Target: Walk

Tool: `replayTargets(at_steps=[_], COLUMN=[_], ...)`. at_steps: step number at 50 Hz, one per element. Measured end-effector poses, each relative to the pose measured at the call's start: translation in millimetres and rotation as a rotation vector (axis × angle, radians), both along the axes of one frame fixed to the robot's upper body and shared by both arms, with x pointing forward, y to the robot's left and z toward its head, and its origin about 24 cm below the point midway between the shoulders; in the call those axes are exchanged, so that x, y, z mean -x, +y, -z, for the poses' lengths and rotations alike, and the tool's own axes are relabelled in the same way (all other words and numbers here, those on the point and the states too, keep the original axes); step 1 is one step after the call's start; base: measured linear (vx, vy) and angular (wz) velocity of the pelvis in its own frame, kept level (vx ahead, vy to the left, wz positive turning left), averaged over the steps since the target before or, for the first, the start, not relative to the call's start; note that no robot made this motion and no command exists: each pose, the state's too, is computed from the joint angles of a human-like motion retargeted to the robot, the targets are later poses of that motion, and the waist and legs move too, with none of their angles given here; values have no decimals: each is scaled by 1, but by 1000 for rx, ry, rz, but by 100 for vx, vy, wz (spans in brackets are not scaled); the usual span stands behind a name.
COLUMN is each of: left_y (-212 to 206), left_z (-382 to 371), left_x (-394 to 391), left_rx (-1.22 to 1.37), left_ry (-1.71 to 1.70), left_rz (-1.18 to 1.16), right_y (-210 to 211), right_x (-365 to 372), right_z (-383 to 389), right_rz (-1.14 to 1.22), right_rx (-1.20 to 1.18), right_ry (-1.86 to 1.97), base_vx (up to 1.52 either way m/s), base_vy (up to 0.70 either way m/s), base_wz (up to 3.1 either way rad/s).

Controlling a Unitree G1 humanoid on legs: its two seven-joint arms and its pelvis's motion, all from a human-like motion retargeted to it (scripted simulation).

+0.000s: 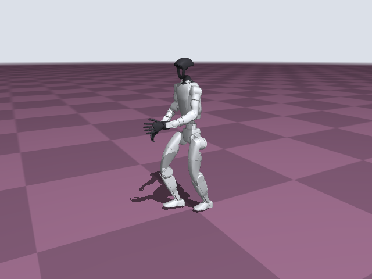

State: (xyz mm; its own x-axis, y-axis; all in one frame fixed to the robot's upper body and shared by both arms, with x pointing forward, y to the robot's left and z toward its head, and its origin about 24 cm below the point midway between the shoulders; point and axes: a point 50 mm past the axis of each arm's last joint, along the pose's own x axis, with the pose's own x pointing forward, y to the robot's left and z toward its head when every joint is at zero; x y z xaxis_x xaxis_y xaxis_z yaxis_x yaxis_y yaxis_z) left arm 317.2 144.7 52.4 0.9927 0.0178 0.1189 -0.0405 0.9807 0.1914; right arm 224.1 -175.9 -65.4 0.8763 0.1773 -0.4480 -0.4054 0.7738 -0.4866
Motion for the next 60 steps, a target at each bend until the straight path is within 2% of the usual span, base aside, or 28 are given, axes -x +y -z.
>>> replayTargets(at_steps=[5,10,15,21,26,30,35,40,48,54,60], left_y=[-8,-13,-13,18,43,47,37,22,4,-2,-3], left_z=[-30,-3,53,108,131,134,120,86,8,-20,-1], left_x=[-16,0,40,102,145,156,132,74,-12,-29,-18], left_rx=[-15,36,75,127,193,203,187,164,143,106,123], left_ry=[-108,-11,219,476,610,628,545,384,122,20,75], left_rz=[38,64,90,22,-66,-73,-52,-31,1,26,50], right_y=[-15,-14,-4,5,5,7,19,25,-6,-28,-32], right_x=[29,33,4,-56,-92,-98,-82,-57,2,41,53], right_z=[14,14,-2,-53,-99,-108,-82,-45,17,38,42], right_rz=[66,103,79,54,47,39,-6,-60,25,121,189], right_rx=[-13,-46,-45,-43,-20,-17,-39,-25,19,18,-31], right_ry=[83,80,-9,-234,-400,-433,-331,-172,134,255,271], base_vx=[-1,0,-1,0,0,1,0,-2,-1,0,3], base_vy=[-3,-6,-2,0,0,1,6,5,0,-1,-6], base_wz=[23,26,5,0,0,5,30,30,43,7,16])
